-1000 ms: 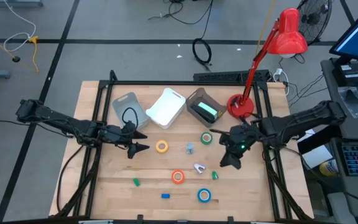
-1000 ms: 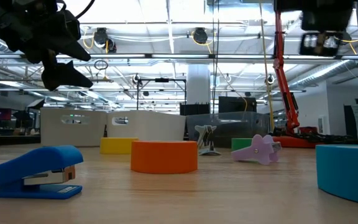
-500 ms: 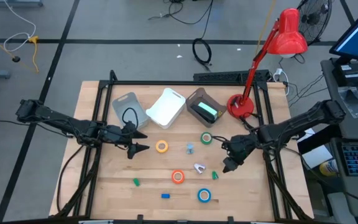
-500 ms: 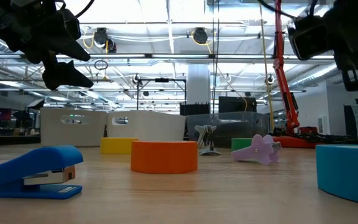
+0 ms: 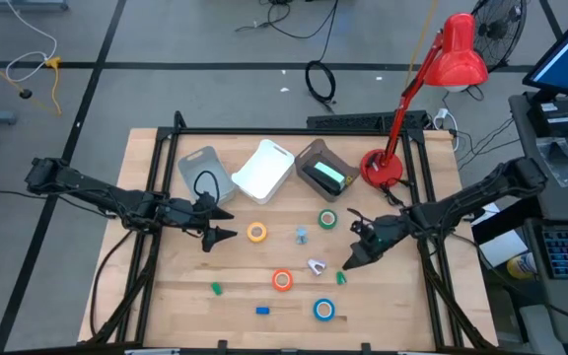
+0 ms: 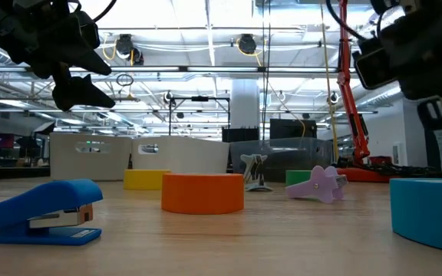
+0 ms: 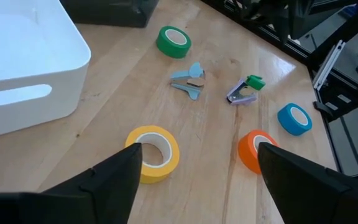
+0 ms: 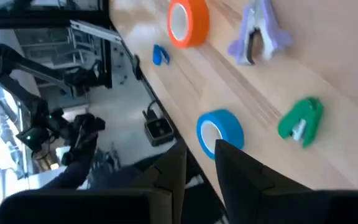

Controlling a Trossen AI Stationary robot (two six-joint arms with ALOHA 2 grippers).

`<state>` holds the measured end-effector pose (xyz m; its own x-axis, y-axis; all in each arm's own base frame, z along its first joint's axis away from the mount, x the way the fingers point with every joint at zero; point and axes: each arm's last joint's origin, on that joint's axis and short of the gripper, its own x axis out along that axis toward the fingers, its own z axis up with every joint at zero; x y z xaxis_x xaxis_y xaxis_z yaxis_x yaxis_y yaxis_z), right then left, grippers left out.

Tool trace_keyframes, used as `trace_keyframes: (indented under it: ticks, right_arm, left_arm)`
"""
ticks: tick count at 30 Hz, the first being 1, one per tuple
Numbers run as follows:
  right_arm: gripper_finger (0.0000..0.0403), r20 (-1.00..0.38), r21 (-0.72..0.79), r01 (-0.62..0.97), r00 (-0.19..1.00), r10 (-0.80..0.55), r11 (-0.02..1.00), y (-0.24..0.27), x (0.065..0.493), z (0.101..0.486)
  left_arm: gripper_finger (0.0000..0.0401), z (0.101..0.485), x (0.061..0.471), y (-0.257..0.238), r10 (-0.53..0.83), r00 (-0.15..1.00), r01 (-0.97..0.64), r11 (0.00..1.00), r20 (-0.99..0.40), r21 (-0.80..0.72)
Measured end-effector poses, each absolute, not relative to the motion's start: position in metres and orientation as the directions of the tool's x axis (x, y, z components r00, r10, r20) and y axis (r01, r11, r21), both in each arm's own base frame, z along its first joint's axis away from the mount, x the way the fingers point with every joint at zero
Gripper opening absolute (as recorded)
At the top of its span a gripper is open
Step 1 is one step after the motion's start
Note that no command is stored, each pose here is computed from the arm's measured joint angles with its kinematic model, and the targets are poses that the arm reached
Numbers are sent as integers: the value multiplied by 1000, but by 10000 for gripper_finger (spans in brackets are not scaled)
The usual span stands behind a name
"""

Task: Pick and place Stapler, Stapler remover, tape
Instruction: Put the right small green stapler into the black bin

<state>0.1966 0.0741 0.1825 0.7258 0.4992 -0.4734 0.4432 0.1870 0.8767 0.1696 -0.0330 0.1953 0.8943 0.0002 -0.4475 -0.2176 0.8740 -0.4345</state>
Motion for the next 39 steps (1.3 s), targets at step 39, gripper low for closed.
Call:
trace_keyframes:
  ticks: [39]
  right_arm:
    - [80,-866,493,799,413,281,346,140,262,194]
  left_arm:
    - [312,193,168,-36,-117,870,-98,911,-479,-400]
